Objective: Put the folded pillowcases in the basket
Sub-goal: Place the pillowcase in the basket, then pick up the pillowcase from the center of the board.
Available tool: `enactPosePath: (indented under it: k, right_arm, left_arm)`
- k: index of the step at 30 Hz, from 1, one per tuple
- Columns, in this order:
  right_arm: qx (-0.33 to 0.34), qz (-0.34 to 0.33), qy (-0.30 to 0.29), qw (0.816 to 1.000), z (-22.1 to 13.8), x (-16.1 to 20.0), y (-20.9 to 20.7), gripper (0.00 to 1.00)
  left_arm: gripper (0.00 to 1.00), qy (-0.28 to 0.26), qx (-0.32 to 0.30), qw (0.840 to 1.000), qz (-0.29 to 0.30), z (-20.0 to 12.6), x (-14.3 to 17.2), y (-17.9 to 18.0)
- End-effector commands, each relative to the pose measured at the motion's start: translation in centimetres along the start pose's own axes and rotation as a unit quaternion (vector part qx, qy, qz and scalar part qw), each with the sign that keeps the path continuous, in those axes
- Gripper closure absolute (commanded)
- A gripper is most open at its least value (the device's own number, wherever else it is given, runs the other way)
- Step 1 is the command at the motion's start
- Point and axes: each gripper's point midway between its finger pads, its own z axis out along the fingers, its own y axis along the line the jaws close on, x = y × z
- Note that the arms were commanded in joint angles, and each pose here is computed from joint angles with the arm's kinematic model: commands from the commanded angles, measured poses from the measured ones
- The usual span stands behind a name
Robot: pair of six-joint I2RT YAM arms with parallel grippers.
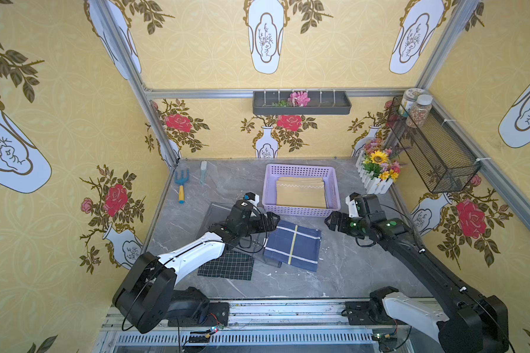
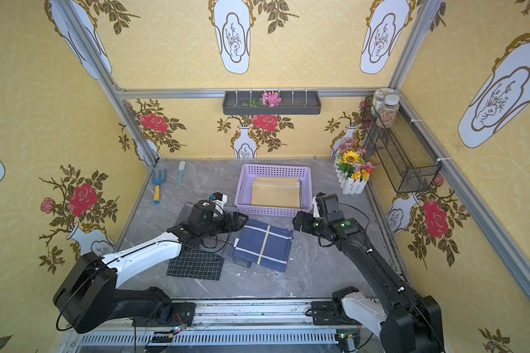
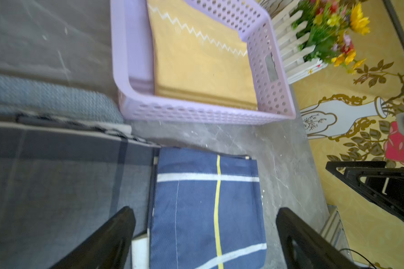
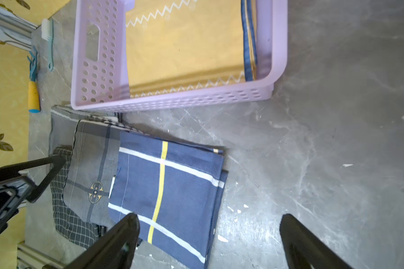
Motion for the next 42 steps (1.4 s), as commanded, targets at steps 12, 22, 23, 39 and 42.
enactPosePath:
  k: [12, 22, 23, 39, 42]
  right_arm:
    - [-0.058, 0.010, 0.045, 0.997, 2.3, 4.6, 1.2, 0.03]
    - [0.020, -0.037, 0.068, 0.997, 4.5, 6.6, 1.5, 0.03]
    - [0.027, -0.043, 0.071, 0.996, 4.7, 6.8, 1.6, 0.03]
    - [0.065, -0.050, 0.091, 0.992, 6.3, 8.2, 1.6, 0.02]
    - [0.070, -0.043, 0.093, 0.992, 6.5, 8.3, 1.5, 0.00]
  left_arm:
    - [0.00, 0.064, -0.076, 0.995, -0.028, 2.3, 4.7, 2.7]
    - [0.11, 0.099, -0.096, 0.990, -0.029, 3.2, 6.2, 3.4]
    - [0.13, 0.102, -0.095, 0.990, -0.030, 3.3, 6.4, 3.4]
    - [0.37, 0.136, -0.103, 0.985, -0.031, 4.6, 8.0, 4.3]
    - [0.43, 0.139, -0.102, 0.984, -0.033, 4.6, 8.2, 4.3]
